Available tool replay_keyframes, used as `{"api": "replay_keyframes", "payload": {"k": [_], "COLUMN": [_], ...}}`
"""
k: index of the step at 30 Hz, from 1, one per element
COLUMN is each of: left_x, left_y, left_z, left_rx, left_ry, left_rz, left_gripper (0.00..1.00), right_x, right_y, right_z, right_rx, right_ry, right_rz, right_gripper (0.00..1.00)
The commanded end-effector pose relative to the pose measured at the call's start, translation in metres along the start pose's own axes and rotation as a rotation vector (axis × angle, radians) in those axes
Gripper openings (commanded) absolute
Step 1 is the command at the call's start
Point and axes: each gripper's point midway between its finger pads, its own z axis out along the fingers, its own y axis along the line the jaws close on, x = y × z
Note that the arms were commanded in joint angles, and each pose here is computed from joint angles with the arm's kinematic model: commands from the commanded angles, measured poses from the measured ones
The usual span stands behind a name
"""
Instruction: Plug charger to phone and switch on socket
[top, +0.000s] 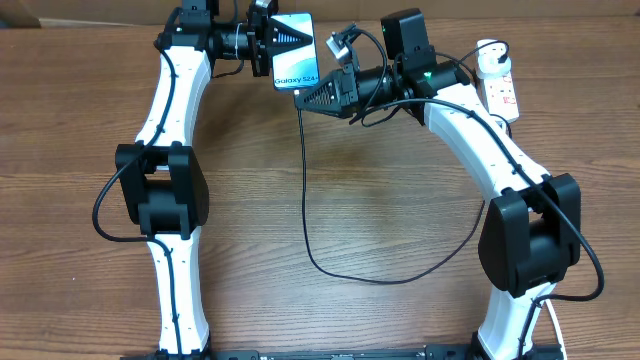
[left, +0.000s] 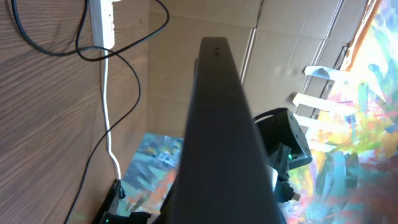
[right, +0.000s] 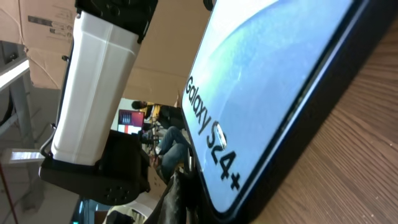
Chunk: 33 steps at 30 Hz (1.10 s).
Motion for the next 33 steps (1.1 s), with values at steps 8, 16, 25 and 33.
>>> {"api": "replay_keyframes", "payload": {"k": [8, 16, 25, 33], "left_x": [0.013, 0.013, 0.013, 0.013], "left_y": [-0.029, -0.029, -0.029, -0.029], "left_z": [0.003, 0.002, 0.001, 0.002], "left_rx": [0.028, 0.028, 0.029, 0.029], "left_ry": [0.041, 0.04, 0.038, 0.039], "left_rz": [0.071, 0.082, 0.085, 0.085], "left_gripper": [0.04, 0.04, 0.04, 0.04], "right_x": [-0.003, -0.001, -0.003, -0.005], "right_y": [-0.016, -0.009, -0.002, -0.003], "right_z": [0.002, 0.004, -0.013, -0.016], "right_rx": [0.012, -0.056, -0.123, -0.12], "right_ry": [-0.002, 0.029, 0.04, 0.031], "right_rz": [0.052, 0.033, 0.029, 0.031], "right_gripper": [0.04, 0.04, 0.04, 0.04]}}
